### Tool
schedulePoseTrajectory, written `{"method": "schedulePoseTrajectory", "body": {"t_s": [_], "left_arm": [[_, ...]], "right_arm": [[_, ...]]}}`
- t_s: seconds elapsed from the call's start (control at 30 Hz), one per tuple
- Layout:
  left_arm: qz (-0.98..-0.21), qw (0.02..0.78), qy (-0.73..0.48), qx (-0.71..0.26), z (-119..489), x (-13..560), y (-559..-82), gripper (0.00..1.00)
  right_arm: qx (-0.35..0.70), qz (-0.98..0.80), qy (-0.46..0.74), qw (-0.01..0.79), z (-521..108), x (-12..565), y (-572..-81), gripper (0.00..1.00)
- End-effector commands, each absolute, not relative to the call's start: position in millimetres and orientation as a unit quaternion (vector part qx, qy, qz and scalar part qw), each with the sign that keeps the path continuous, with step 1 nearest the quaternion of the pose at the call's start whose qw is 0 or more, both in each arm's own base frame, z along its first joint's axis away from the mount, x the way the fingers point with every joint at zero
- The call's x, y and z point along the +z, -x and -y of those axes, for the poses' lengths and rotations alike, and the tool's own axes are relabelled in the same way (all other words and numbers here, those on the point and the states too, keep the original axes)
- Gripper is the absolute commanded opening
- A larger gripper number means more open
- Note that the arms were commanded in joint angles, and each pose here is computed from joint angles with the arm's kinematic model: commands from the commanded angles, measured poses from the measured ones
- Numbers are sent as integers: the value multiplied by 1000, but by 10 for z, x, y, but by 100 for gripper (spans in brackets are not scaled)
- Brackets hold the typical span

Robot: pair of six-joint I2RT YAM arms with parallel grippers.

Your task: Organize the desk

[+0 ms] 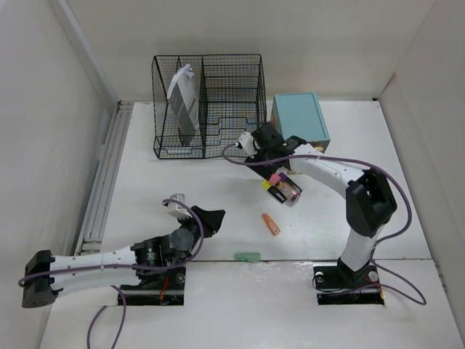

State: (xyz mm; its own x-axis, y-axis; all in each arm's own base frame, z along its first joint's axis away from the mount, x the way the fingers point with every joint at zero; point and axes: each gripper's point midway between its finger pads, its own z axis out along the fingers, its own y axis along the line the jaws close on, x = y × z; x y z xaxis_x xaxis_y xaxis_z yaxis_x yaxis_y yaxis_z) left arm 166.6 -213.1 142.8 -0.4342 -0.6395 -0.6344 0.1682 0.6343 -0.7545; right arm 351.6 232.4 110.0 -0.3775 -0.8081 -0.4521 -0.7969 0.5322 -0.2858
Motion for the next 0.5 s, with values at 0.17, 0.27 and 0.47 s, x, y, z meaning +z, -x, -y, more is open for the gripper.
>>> {"method": "schedulePoseTrajectory", "body": {"t_s": [0.17,0.27,0.47], "left_arm": [[-743,513,178,-390,1982,1395,-1675,33],[-744,513,177,-389,1956,1368,-1668,33],[-744,516,179,-385,1932,1366,-1675,33]], "right_arm": [[-26,-881,371,293,-2386,1138,-3633,59],[-37,-887,367,279,-2302,997,-3572,60],[-52,-895,361,259,-2196,782,-3487,62]]}}
